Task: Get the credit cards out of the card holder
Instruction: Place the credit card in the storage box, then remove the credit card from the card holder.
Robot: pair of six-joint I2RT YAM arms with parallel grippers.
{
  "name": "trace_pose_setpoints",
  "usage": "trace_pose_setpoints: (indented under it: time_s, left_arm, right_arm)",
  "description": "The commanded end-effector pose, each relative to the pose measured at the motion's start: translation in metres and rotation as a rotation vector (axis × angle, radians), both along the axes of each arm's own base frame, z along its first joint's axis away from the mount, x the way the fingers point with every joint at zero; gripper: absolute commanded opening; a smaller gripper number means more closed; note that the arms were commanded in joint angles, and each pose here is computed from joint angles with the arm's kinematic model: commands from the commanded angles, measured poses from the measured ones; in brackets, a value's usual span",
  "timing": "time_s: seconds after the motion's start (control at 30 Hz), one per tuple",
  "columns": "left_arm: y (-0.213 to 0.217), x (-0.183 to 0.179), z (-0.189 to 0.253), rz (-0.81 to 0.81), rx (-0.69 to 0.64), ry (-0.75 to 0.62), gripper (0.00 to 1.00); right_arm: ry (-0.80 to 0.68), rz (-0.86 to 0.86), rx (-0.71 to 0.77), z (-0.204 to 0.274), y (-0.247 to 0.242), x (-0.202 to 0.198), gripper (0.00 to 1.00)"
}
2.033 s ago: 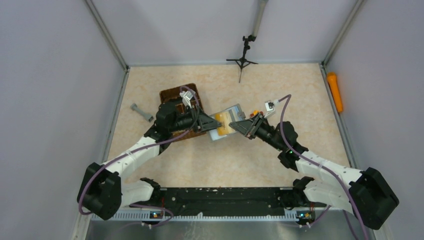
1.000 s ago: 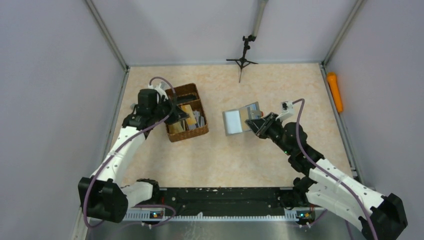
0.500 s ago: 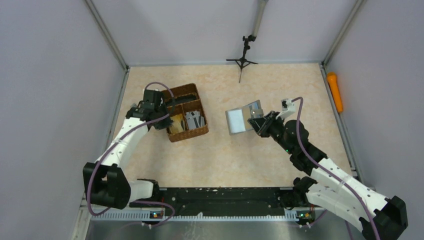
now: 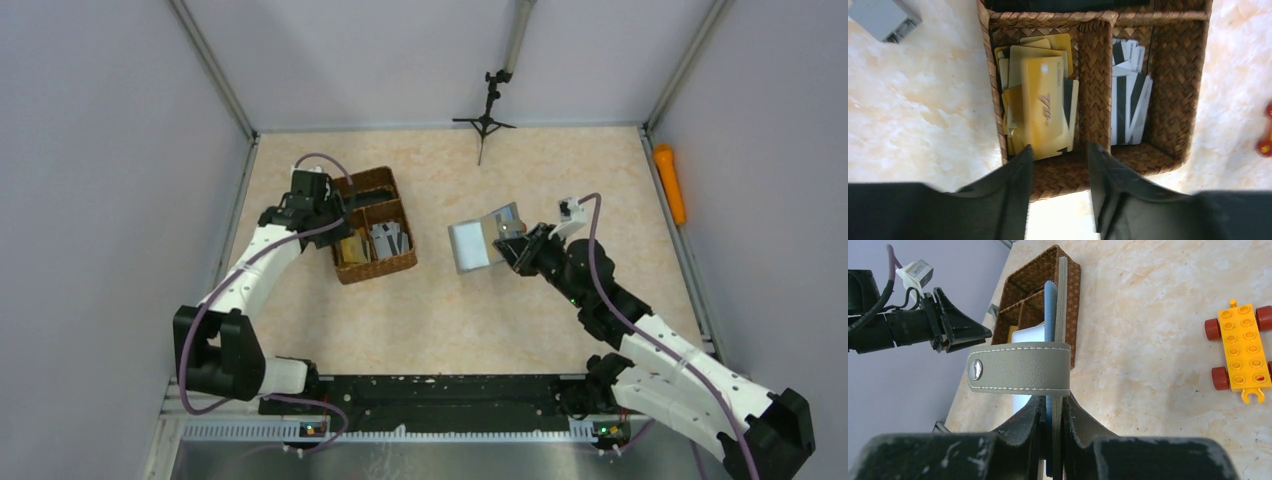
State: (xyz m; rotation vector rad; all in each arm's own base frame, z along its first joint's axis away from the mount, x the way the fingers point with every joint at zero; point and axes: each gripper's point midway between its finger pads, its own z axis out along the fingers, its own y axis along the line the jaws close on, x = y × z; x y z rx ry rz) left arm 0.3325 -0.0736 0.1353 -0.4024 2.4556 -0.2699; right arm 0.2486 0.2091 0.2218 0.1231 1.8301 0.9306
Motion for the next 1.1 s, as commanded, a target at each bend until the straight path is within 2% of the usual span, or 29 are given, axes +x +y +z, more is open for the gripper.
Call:
trace_pose_setpoints:
  time_s: [0.0, 0.07, 0.1, 0.23, 0.37, 0.47, 0.53, 0.6, 0.67, 0.83, 0.93, 1.07]
  left_arm:
    - [0.004, 0.017, 0.016, 0.012, 0.012, -0.066, 0.73]
    - [0.001, 0.014, 0.019, 0.013, -0.009, -0.055, 0.94]
    - [-0.005, 0.012, 0.024, 0.002, -0.039, -0.059, 0.98]
    - [-0.019, 0.004, 0.049, 0.046, -0.173, -0.085, 0.99]
    - [-0.023, -0.009, 0.075, 0.239, -0.33, -0.113, 0.99]
    - [-0.02, -0.021, 0.093, 0.372, -0.365, -0.211, 0.99]
    - [-0.027, -0.027, 0.106, 0.405, -0.356, -0.27, 0.99]
    - [-0.042, -0.031, 0.117, 0.383, -0.358, -0.27, 0.99]
    - [-0.049, -0.028, 0.112, 0.355, -0.294, -0.252, 0.99]
    - [-0.11, -0.014, 0.097, 0.125, -0.402, -0.122, 0.99]
    - [-0.12, -0.014, 0.087, 0.115, -0.37, -0.07, 0.99]
    - [-0.147, -0.013, 0.085, 0.083, -0.441, -0.041, 0.99]
  right_arm:
    - [-0.062, 0.0, 0.034, 0.023, 0.002, 0.006, 0.0]
    - [-0.058, -0.003, 0.03, 0.019, 0.002, 0.007, 0.0]
    - [-0.056, -0.005, 0.027, 0.017, 0.002, 0.007, 0.0]
    - [-0.055, -0.015, 0.017, 0.011, 0.001, 0.01, 0.0]
    - [-0.088, -0.046, 0.01, 0.018, -0.003, 0.016, 0.0]
    - [-0.113, -0.071, -0.009, 0.026, -0.007, 0.021, 0.01]
    - [-0.131, -0.099, -0.014, 0.032, -0.011, 0.024, 0.01]
    - [-0.151, -0.117, -0.013, 0.04, -0.014, 0.027, 0.01]
    - [-0.163, -0.136, -0.01, 0.045, -0.018, 0.027, 0.01]
    - [-0.2, -0.192, 0.012, 0.053, -0.031, 0.026, 0.01]
    - [-0.207, -0.22, 0.03, 0.052, -0.039, 0.023, 0.02]
    - [-0.201, -0.255, 0.045, 0.047, -0.047, 0.02, 0.03]
